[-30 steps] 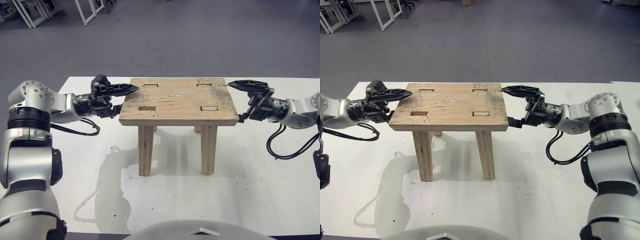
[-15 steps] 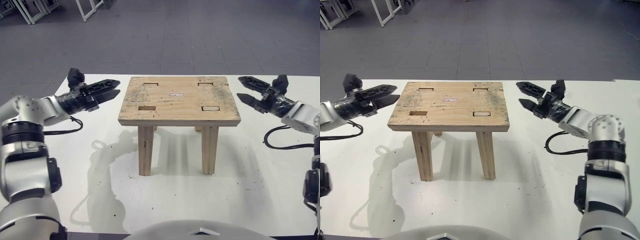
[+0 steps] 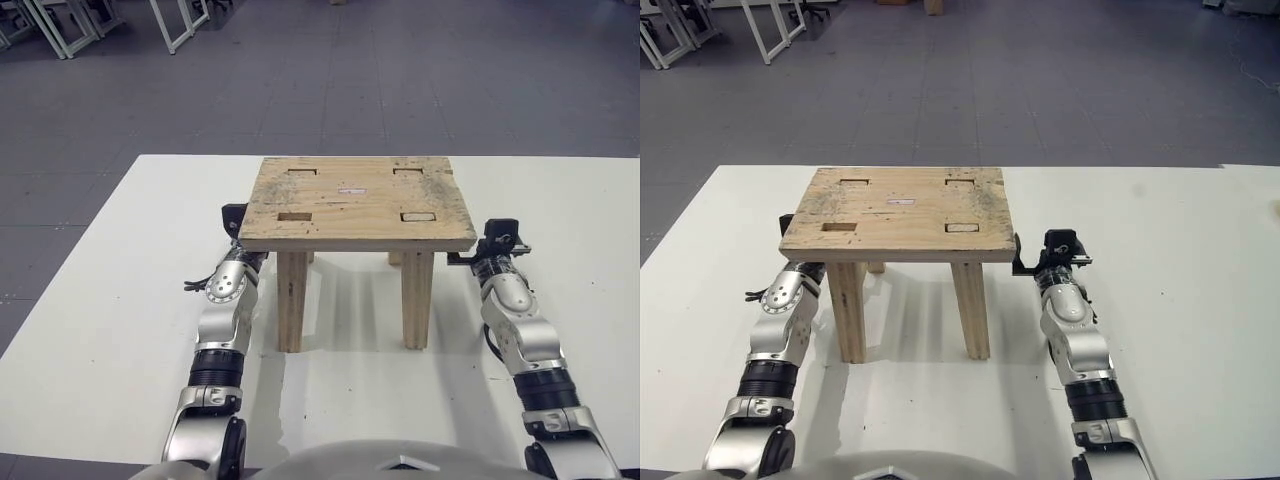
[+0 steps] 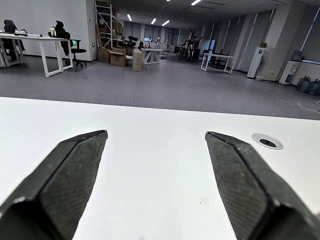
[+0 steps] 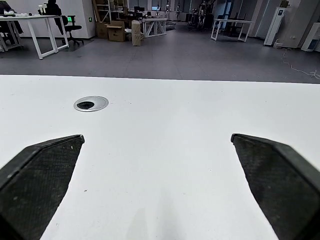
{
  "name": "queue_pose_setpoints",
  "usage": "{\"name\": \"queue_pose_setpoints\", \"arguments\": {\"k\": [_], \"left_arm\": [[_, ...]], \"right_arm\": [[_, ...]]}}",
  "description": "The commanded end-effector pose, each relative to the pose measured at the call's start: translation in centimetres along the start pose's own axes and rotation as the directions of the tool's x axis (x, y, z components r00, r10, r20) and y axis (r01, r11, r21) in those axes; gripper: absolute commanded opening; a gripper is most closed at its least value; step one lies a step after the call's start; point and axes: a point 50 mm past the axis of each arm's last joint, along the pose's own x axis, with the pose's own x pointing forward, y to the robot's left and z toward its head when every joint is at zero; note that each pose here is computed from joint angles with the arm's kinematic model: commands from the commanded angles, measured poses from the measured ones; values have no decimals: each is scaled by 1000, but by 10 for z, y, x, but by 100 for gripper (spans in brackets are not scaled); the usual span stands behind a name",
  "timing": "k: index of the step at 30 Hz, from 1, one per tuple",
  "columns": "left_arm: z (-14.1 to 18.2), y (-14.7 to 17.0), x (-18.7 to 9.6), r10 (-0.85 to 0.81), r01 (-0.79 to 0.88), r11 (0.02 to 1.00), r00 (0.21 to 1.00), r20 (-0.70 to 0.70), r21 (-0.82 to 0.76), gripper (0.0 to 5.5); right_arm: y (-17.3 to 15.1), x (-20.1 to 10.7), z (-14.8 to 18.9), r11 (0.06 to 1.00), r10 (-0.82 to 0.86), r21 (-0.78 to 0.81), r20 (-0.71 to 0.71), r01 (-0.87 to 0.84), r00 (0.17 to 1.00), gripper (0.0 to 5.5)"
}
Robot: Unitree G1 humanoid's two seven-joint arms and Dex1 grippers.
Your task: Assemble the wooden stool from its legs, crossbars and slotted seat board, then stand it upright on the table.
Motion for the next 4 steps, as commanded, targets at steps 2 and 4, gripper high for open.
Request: {"name": "queue_pose_setpoints", "arguments": {"k": [2, 4], "left_arm": [[-2, 3, -6, 14, -14, 1000, 1000, -10, 14, 363], [-1, 1, -6, 6, -6, 1000, 1000, -9, 14, 363]], "right_arm": [[7, 0, 3, 1000, 21, 14, 18, -22, 1000, 549], [8, 0, 4, 1000, 22, 21, 21, -22, 1000, 549]]}}
